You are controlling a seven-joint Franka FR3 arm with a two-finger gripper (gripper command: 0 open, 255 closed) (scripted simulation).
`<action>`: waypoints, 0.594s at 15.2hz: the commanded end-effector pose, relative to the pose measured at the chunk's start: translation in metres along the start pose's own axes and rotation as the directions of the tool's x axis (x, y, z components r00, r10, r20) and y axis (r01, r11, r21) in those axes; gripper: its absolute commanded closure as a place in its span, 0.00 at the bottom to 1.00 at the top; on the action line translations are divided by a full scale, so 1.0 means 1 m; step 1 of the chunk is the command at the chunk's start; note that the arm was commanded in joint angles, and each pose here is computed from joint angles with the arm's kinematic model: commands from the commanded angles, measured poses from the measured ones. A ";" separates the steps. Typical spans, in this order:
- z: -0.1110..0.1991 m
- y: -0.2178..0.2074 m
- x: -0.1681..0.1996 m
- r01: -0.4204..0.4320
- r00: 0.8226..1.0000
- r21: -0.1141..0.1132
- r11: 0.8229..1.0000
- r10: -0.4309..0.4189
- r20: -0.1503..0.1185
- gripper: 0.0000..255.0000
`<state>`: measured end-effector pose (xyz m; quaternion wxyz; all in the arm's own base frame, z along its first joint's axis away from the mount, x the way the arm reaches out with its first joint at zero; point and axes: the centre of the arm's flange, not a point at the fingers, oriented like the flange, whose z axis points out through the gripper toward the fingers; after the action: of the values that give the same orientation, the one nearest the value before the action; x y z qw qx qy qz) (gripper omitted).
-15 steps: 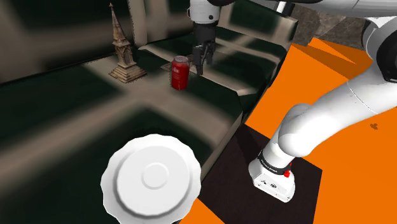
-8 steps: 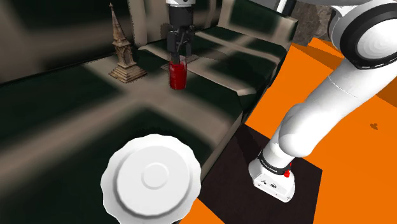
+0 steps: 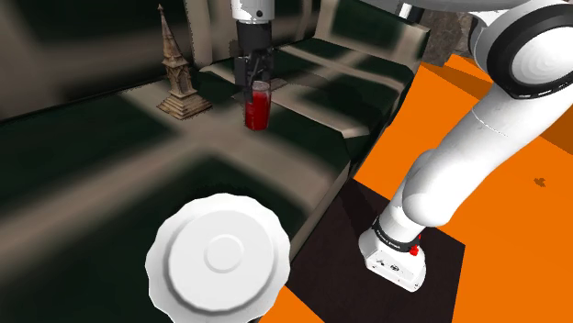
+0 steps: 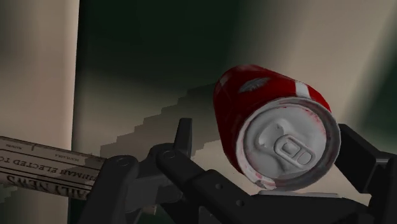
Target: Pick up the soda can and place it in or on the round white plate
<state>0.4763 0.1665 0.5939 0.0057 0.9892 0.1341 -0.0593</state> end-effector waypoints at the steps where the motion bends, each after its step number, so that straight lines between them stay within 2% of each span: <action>1: 0.008 0.000 -0.001 0.000 1.000 0.000 1.000 0.000 -0.001 0.00; 8: 0.007 0.000 -0.001 0.000 1.000 0.000 1.000 0.000 -0.001 0.00; 9: 0.007 0.000 -0.001 0.000 1.000 0.000 1.000 0.000 -0.001 1.00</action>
<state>0.4740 0.1662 0.5871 0.0056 0.9892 0.1341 -0.0586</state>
